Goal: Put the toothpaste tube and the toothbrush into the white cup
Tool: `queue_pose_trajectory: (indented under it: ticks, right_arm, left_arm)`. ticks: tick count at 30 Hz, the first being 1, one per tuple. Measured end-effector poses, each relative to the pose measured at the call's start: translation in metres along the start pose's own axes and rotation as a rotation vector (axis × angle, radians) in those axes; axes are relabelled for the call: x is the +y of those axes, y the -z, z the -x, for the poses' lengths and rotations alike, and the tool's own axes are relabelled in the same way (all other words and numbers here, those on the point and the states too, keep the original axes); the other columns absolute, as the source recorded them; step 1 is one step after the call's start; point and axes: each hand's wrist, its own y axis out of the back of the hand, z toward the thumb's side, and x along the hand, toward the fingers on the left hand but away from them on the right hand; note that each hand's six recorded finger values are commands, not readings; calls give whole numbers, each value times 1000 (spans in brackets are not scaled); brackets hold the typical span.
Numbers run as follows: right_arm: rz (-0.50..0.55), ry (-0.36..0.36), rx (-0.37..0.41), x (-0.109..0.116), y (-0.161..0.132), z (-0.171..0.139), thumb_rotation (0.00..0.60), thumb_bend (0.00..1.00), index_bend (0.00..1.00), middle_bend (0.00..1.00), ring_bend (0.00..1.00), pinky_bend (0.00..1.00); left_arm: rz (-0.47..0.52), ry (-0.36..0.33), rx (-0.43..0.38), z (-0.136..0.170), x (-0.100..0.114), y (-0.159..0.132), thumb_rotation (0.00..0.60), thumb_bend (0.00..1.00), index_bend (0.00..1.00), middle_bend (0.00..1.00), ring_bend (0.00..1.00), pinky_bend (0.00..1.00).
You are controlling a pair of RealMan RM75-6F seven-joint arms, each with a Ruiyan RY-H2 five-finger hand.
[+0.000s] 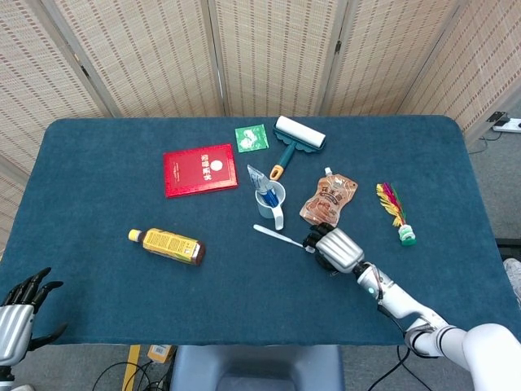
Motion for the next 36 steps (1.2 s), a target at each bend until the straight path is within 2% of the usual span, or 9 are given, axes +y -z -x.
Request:
queue_pose_trajectory:
  ticks: [8,14,19,24,29,36]
  right_arm:
    - [26,4,148,-4,-42,-11,600,442,364,373,174,220]
    - [60,42,239,6,-74,-15,600,442,364,375,174,220]
    - [29,66,206,16,-69,-2,600,448,364,393,173,212]
    - [-15,92,163,28,-67,23,600,511,364,393,174,203]
    - [-53,81,138,25,-69,46,600,587,364,393,146,163]
    - [-99,64,123,14,-73,62,600,622,364,393,126,95]
  left_arm:
    - [3,3,-4,1,-2,0,600,221,268,106,139,201]
    - [3,-1,-1,1,-1,1,600,221,268,105,139,201]
    - [5,0,-2,1,-1,0,600,221,268,106,139,201]
    - [6,-4,-1,2,0,1,600,221,268,106,139,201]
    - [5,-2,5,4,0,3,600,221,268,106,138,201]
    - [5,3,15,5,-2,7,600,221,268,106,138,201]
